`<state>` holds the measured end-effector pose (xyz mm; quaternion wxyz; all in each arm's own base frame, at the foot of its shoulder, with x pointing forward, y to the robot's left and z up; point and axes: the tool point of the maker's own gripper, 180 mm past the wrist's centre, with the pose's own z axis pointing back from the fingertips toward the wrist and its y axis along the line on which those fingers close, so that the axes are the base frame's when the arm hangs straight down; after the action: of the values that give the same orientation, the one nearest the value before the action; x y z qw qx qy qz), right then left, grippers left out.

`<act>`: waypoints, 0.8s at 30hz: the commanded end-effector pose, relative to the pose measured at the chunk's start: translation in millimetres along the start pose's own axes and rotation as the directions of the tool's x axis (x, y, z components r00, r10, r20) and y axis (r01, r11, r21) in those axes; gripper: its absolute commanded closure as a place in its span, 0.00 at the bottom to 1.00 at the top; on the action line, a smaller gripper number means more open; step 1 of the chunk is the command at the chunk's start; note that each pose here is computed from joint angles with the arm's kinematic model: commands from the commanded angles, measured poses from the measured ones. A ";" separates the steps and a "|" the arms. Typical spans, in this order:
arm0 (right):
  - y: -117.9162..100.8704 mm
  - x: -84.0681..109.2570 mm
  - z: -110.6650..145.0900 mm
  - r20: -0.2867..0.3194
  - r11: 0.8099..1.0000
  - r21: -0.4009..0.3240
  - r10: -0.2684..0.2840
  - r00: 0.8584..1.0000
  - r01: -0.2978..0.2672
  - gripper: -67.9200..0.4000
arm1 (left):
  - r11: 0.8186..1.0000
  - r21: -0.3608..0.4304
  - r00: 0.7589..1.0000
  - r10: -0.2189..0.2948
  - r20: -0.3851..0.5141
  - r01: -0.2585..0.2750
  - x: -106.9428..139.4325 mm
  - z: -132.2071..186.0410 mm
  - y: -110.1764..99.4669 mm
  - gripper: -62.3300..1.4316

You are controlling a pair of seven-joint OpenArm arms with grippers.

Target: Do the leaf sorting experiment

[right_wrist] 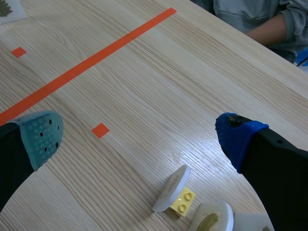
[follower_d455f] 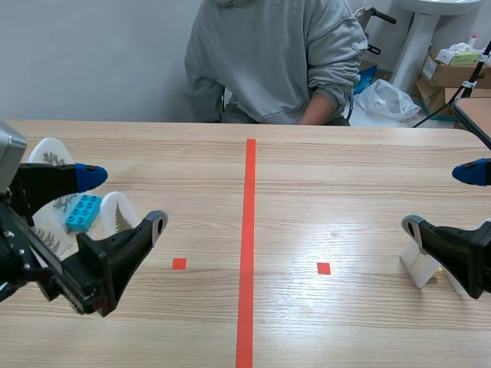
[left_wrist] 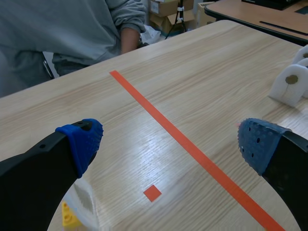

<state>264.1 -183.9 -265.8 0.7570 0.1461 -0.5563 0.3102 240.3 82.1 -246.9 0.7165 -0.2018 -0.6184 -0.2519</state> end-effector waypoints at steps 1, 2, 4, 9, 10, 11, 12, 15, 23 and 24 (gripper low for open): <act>-3.6 12.4 0.9 0.032 1.000 0.003 0.020 0.999 -0.021 0.00 | 1.000 -0.003 1.000 0.013 0.011 -0.013 2.1 2.9 -3.0 0.03; -3.6 12.4 0.9 0.032 1.000 0.003 0.020 0.999 -0.021 0.00 | 1.000 -0.004 1.000 0.022 0.001 -0.022 -1.1 4.9 -5.1 0.03; -3.6 12.4 0.9 0.032 1.000 0.003 0.020 0.999 -0.021 0.00 | 0.999 -0.012 0.999 0.039 -0.011 -0.039 -5.5 8.3 -9.8 0.03; -3.6 12.0 0.9 0.030 1.000 0.004 0.020 0.999 -0.020 0.00 | 0.998 -0.027 0.998 0.060 -0.020 -0.061 -5.9 14.7 -21.0 0.03; -3.6 11.1 0.9 0.025 1.000 0.004 0.020 0.999 -0.020 0.00 | 0.998 -0.027 0.998 0.062 -0.017 -0.063 -4.8 16.1 -21.9 0.03; -3.4 9.9 1.0 0.019 1.000 0.004 0.020 1.000 -0.020 0.00 | 0.998 -0.025 0.998 0.065 -0.011 -0.065 -3.6 18.0 -22.6 0.03; -3.3 9.1 1.3 0.015 1.000 0.005 0.021 1.000 -0.021 0.00 | 0.998 -0.022 0.998 0.065 -0.009 -0.066 -2.9 20.0 -22.4 0.03; -2.9 8.2 1.8 0.012 1.000 0.007 0.020 1.000 -0.020 0.00 | 0.998 0.000 0.998 0.058 -0.019 -0.058 -3.7 26.5 -16.6 0.03; 3.9 -0.4 5.6 -0.006 1.000 0.018 0.000 1.000 0.000 0.00 | 0.996 0.078 0.999 0.040 0.007 -0.040 7.4 42.9 14.8 0.03; 4.8 -1.7 6.0 -0.009 1.000 0.019 -0.002 1.000 0.002 0.00 | 0.996 0.076 0.999 0.043 0.012 -0.044 9.0 43.5 16.1 0.03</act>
<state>253.9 -184.6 -276.9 0.7697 0.1500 -0.5384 0.3086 217.1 127.4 -240.9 0.7378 -0.1730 -0.6163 -0.2142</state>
